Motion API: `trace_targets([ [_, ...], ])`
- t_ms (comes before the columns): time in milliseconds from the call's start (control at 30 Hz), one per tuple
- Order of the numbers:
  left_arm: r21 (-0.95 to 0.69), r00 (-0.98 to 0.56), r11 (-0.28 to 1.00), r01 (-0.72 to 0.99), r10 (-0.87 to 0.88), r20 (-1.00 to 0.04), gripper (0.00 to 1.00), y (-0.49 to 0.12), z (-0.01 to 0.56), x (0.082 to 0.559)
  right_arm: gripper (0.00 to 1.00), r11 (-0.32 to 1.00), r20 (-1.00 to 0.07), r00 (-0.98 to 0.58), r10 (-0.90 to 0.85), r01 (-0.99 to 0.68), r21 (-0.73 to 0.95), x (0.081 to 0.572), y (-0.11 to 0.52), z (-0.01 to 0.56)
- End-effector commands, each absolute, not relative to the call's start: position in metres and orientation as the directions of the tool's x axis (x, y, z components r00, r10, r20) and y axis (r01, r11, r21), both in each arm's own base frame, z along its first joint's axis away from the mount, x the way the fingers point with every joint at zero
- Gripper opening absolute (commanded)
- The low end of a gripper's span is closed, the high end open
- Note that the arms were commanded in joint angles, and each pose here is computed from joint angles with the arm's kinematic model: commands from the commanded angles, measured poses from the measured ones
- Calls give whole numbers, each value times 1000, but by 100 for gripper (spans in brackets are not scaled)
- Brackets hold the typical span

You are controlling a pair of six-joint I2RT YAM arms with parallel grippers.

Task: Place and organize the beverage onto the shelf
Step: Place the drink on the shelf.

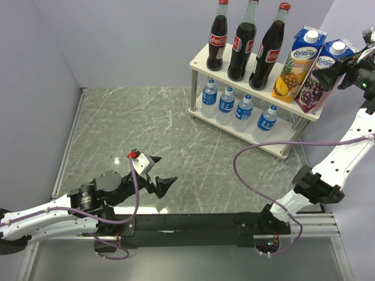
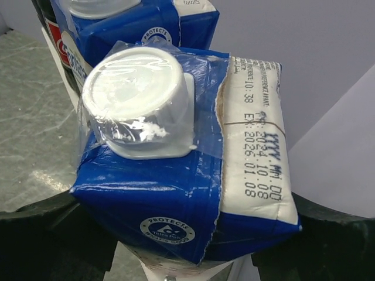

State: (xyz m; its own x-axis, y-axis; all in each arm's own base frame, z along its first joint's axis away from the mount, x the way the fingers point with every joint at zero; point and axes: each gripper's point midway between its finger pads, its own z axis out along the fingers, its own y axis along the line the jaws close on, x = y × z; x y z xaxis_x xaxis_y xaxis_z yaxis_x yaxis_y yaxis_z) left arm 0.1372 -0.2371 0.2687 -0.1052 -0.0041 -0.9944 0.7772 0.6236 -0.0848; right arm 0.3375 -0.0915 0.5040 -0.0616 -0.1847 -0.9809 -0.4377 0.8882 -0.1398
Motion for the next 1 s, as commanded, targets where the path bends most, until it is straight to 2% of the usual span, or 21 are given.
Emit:
trace_targets([
  [0,-92,-84,607,790,-42,-996,99,-239,286,135,80,904,-977,-120,-177,-413,-113,332,-87,494],
  [300,-92,-84,604,791,-41,-996,99,-239,286,134,89,914,-974,-135,-180,-390,-115,336,-93,491],
  [967,-97,-80,597,796,-55,-995,100,-238,290,132,93,933,-967,-99,-236,-303,-197,318,-92,508],
])
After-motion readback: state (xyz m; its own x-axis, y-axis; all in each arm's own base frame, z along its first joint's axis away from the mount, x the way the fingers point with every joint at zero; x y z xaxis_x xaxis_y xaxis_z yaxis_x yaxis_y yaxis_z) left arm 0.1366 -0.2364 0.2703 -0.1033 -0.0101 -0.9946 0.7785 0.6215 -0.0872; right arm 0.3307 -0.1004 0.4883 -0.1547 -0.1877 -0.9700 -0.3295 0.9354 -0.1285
